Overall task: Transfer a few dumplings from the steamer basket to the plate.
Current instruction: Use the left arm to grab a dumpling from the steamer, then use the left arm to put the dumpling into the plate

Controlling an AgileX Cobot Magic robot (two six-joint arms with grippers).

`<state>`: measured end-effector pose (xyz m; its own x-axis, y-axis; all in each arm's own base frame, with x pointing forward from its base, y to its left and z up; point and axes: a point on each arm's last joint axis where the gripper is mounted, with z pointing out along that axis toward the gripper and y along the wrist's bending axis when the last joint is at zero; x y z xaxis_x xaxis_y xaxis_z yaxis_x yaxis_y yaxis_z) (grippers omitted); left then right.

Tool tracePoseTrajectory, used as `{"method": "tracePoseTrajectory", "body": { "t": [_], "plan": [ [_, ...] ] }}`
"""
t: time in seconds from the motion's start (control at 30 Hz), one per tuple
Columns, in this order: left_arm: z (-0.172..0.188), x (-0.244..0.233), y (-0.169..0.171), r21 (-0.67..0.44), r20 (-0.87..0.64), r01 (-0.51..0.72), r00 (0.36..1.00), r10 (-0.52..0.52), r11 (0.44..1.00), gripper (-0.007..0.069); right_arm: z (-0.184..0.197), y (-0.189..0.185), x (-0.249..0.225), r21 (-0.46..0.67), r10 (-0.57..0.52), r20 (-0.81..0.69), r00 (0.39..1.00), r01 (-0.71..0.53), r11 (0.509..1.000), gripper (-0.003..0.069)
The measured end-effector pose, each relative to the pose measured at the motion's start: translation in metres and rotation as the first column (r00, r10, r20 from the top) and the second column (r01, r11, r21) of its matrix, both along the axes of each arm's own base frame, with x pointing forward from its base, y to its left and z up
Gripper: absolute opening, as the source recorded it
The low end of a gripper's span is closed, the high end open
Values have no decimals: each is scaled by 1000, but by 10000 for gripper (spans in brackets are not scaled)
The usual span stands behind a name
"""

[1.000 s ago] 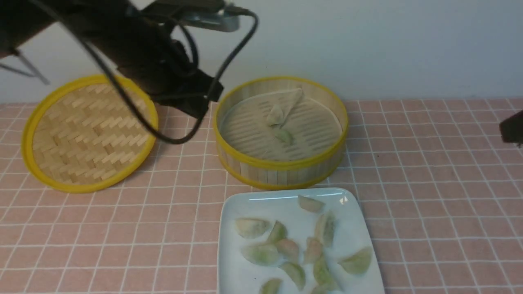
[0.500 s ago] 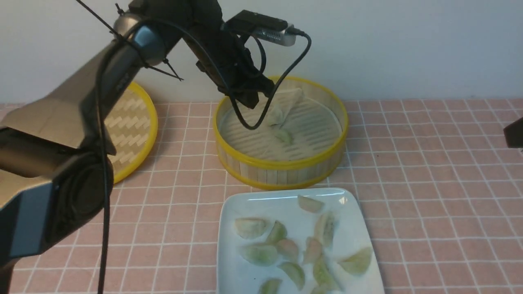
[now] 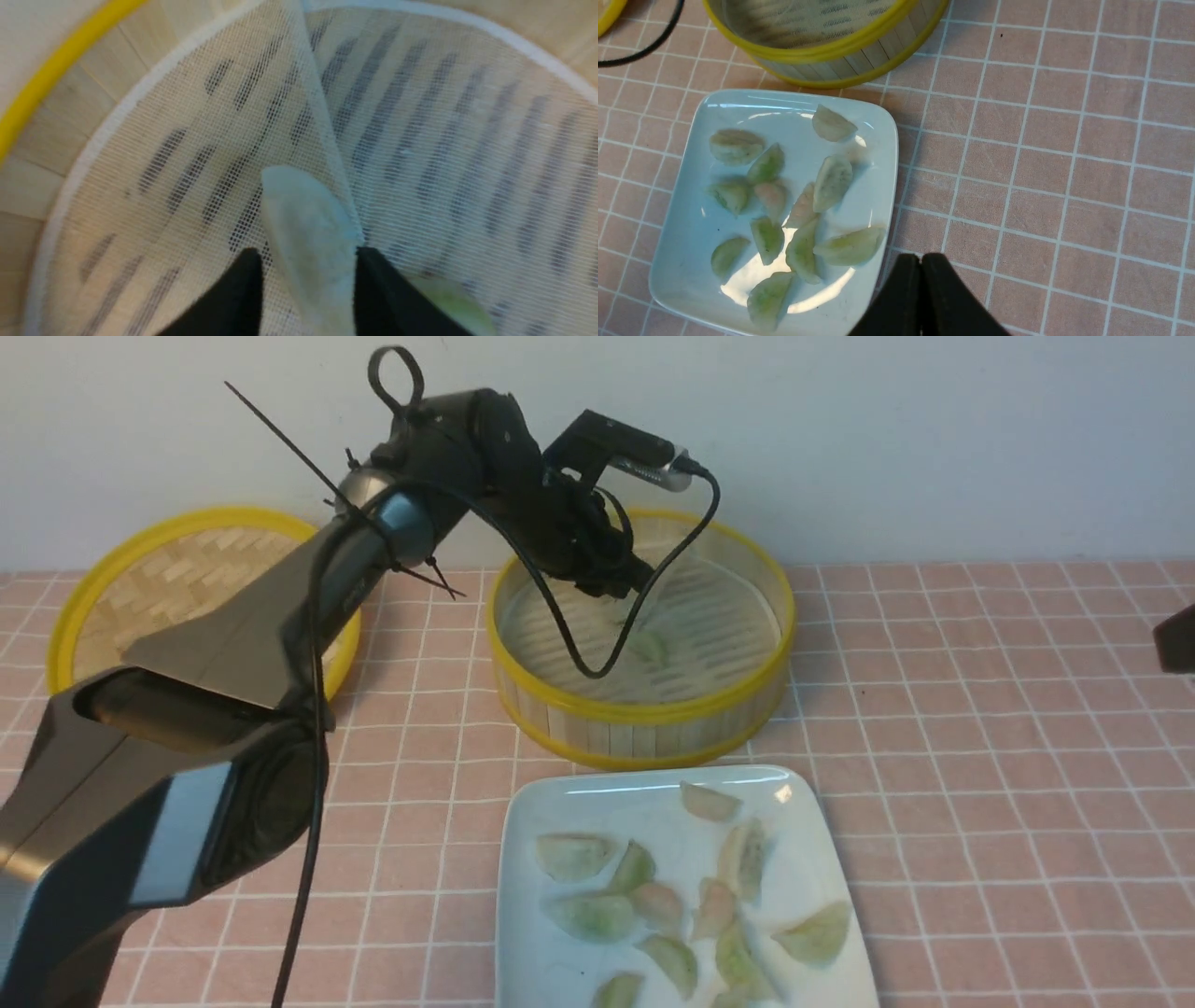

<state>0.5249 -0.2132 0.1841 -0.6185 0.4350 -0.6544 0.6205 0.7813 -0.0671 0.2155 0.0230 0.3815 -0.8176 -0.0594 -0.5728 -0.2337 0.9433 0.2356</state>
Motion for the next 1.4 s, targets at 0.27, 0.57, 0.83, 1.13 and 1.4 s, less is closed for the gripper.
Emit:
{"method": "tracePoseTrajectory", "body": {
  "t": [0.27, 0.57, 0.83, 1.13, 1.4],
  "plan": [
    [-30, 9, -2, -10, 14, -27, 1000, 27, 1000, 347, 0, 0, 0, 2, -2, -1, 1000, 2, 1000, -10],
    [-24, 5, -3, -13, -21, -6, 1000, 6, 1000, 239, 0, 0, 0, 2, -2, -1, 1000, 2, 1000, -10],
    [19, -9, -2, 5, -80, 59, 995, -59, 998, 239, 0, 0, 0, 5, -2, -1, 1000, 2, 1000, -10],
    [100, -32, 8, -20, -67, 8, 998, -9, 1000, 239, 7, 1, -8, 7, -1, 29, 1000, 1, 1000, -10],
    [137, -100, 5, 3, -218, 3, 976, -2, 1000, 239, 26, -2, -38, -44, -6, 133, 991, 12, 999, -10]
  ]
}}
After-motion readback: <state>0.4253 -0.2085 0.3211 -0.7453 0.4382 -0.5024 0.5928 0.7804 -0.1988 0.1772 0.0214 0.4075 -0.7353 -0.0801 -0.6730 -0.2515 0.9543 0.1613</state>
